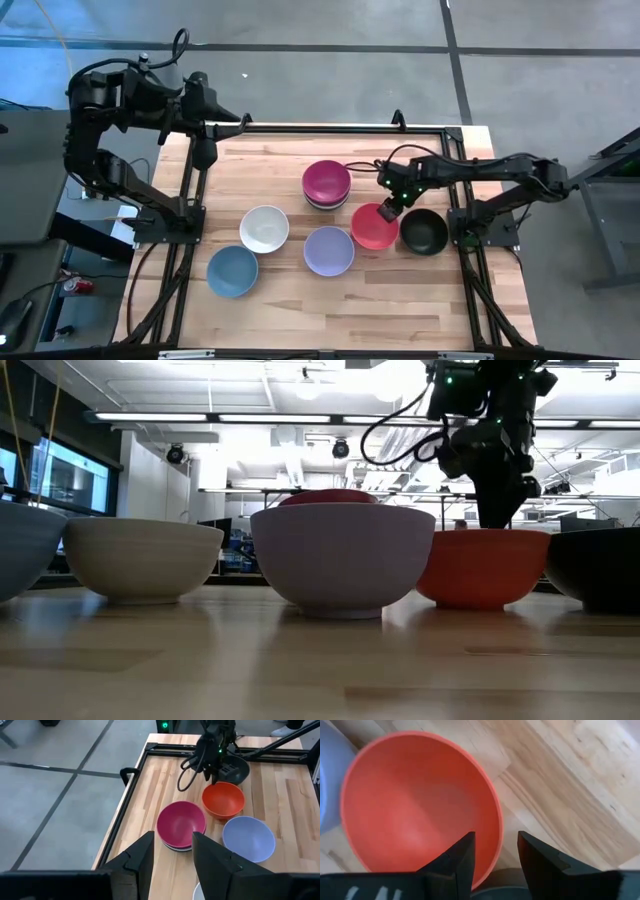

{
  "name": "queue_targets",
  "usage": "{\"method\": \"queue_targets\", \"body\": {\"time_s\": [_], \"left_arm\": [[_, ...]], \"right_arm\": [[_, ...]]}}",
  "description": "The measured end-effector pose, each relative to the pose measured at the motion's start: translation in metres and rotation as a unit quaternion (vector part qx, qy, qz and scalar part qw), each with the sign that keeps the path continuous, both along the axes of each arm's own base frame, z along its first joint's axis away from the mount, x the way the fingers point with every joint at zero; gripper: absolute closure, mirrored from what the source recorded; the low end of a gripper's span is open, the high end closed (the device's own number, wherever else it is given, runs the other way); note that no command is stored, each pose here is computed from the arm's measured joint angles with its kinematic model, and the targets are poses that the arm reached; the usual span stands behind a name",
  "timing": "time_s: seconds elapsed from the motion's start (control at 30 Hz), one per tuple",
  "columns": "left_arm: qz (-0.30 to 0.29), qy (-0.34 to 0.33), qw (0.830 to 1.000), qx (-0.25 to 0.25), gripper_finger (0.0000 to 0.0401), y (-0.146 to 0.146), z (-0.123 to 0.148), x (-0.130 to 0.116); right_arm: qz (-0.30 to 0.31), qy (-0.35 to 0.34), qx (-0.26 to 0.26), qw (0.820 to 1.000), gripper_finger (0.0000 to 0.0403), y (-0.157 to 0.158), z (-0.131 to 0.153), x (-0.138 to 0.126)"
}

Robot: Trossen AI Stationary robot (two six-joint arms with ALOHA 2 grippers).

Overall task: Nest bowls inside each other
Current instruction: Stack the orange bowl on top of the pink bowl

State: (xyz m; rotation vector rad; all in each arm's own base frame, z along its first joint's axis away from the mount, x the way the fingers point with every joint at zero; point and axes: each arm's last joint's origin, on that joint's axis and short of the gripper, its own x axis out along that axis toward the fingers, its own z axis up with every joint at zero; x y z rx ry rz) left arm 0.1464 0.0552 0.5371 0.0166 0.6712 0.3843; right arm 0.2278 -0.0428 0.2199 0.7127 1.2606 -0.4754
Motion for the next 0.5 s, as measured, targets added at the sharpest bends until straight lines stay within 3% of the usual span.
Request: {"method": "queue_targets", "body": {"time_s": [0.33, 0.5], "left_arm": [[0.005, -0.003, 1.0, -0.005, 0.0281, 0.0, 0.0, 0.0], [0.004, -0.002, 1.0, -0.005, 0.0281, 0.0, 0.0, 0.0]], "right_arm": [[0.013, 0.035, 0.007, 0.999, 0.0265, -0.001, -0.016, 0.008], [0.013, 0.036, 0.004, 0.999, 0.0301, -0.002, -0.016, 0.008]]}}
